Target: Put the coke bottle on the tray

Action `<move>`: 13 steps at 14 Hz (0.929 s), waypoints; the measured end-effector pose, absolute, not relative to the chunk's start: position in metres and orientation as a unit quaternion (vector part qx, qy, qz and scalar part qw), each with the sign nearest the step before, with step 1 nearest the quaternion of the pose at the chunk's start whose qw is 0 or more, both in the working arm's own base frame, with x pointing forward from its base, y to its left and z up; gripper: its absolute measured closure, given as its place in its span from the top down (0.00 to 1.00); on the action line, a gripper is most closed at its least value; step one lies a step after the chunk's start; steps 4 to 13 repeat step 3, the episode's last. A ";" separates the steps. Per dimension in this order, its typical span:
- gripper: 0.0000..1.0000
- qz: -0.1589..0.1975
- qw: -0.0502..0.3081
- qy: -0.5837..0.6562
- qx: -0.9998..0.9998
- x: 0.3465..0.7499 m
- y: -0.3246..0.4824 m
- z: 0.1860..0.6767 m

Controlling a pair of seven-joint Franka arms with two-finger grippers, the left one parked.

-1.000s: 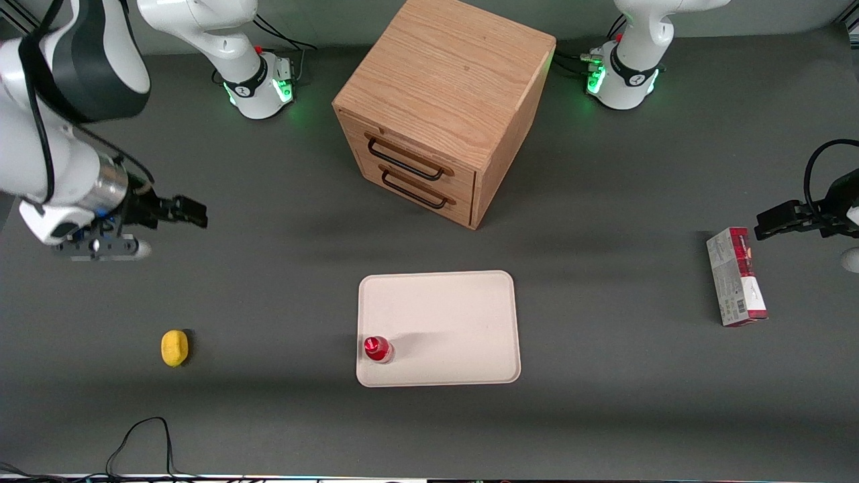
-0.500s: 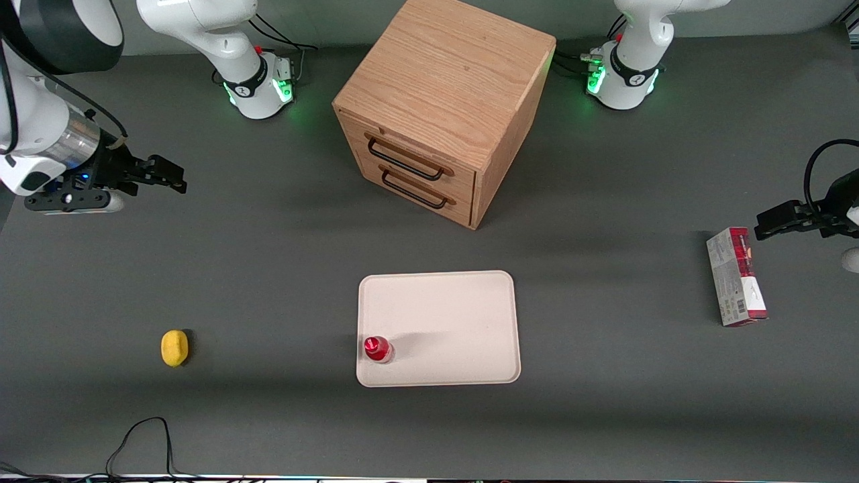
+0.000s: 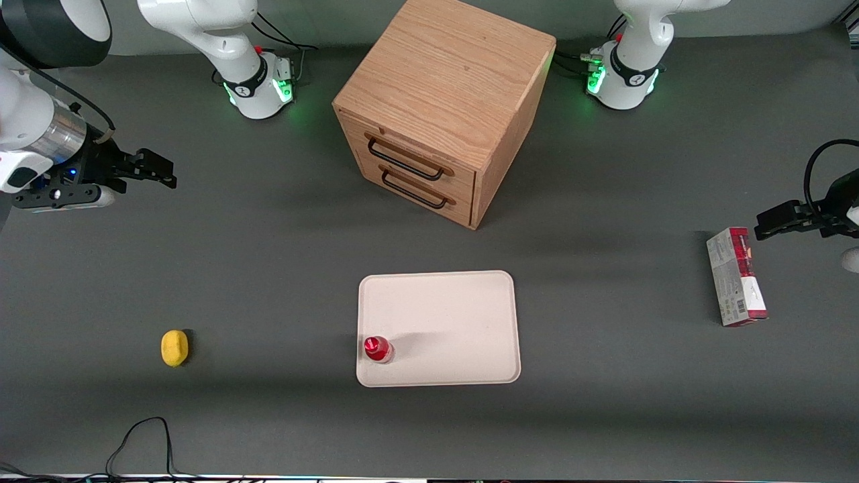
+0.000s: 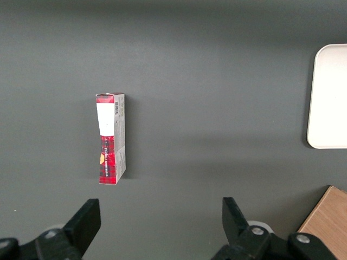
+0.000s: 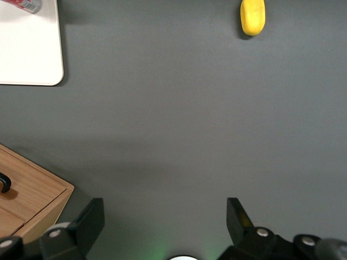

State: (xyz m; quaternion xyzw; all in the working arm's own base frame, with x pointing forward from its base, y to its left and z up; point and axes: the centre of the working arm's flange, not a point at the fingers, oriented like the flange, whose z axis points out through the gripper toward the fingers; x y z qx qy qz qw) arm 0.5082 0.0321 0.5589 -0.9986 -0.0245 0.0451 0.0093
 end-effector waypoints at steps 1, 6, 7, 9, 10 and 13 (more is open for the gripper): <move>1.00 0.043 0.009 -0.030 -0.999 0.508 0.038 0.562; 1.00 0.040 0.008 -0.038 -0.998 0.509 0.046 0.564; 1.00 0.040 0.008 -0.038 -0.998 0.509 0.046 0.564; 1.00 0.040 0.008 -0.038 -0.998 0.509 0.046 0.564; 1.00 0.040 0.008 -0.038 -0.998 0.509 0.046 0.564; 1.00 0.040 0.008 -0.038 -0.998 0.509 0.046 0.564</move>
